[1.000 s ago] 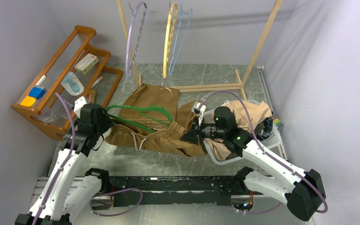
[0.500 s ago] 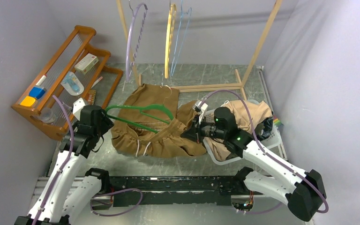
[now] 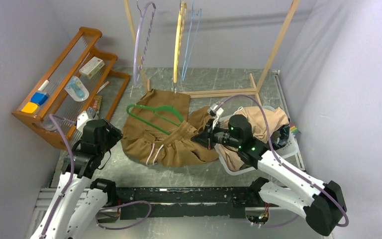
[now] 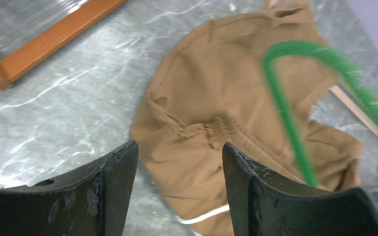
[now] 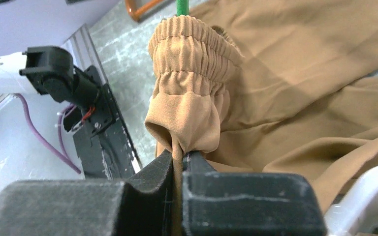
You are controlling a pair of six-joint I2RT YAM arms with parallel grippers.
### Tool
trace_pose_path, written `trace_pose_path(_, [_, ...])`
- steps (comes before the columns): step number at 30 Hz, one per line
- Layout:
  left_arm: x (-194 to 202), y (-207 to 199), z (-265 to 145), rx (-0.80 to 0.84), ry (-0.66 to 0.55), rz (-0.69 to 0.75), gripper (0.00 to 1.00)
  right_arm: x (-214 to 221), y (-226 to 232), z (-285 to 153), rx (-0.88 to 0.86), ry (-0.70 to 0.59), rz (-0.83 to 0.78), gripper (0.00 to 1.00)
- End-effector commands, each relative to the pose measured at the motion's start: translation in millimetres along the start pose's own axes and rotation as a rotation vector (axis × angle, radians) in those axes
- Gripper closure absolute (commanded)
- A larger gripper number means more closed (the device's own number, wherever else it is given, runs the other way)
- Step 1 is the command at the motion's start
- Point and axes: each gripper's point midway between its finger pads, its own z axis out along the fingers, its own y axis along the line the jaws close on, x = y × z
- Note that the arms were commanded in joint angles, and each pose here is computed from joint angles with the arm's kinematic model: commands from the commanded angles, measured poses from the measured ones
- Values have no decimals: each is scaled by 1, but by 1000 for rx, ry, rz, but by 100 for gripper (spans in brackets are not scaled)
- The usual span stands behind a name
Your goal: Remove the shorts from the hanger
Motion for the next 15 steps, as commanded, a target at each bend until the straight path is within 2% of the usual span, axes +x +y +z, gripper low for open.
trace_pose_path(1, [-7,-39,-14,202,1,-24,33,-1,17,6,-111,41,-28,100])
trace_pose_path(6, [17,-88,-36,510,137,-33,33,16,18,14,-117,111,-23,100])
trace_pose_path(11, [44,-130,-57,833,264,19,31,26,-2,33,42,156,-3,100])
trace_pose_path(15, [53,-145,-68,955,332,40,32,19,5,48,62,118,4,100])
